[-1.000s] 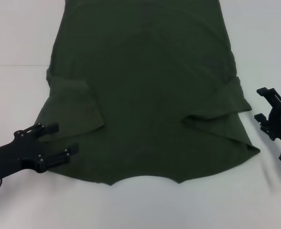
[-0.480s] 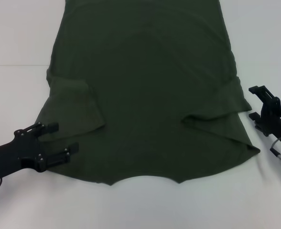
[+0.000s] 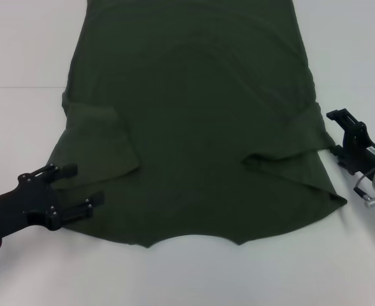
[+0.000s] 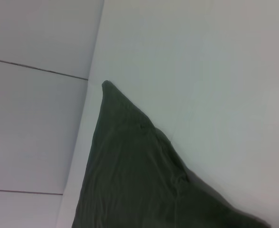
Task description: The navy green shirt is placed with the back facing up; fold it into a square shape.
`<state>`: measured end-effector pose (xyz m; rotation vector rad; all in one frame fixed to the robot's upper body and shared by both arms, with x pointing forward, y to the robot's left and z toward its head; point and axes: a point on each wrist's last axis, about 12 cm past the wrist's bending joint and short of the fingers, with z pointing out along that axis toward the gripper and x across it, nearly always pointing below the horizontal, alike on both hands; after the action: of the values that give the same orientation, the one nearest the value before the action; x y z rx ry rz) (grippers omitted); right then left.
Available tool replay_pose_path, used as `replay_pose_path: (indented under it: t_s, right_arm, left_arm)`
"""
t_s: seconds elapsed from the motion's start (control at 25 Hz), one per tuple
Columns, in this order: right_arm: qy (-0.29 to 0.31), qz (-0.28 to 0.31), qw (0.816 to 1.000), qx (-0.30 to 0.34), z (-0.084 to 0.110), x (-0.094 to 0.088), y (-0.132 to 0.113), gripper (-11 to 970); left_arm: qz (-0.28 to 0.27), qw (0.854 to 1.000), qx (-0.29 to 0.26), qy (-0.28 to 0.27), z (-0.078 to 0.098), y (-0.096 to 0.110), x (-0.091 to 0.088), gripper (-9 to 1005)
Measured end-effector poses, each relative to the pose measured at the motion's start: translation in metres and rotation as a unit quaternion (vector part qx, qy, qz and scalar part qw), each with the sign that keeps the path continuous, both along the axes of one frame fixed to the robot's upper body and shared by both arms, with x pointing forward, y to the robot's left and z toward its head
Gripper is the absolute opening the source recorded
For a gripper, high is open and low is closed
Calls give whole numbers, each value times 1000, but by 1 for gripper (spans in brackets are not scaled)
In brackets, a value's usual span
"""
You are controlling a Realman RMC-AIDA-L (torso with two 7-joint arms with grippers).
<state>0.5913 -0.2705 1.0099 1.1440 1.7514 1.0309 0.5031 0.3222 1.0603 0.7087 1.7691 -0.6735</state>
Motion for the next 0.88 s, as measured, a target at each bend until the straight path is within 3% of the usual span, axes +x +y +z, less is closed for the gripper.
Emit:
replay_pose_path:
  t_s: [0.88]
  right_arm:
    - [18, -3, 1000, -19, 1, 8, 3, 930]
  left_arm:
    - [1, 1000, 0, 1, 0, 1, -1, 862]
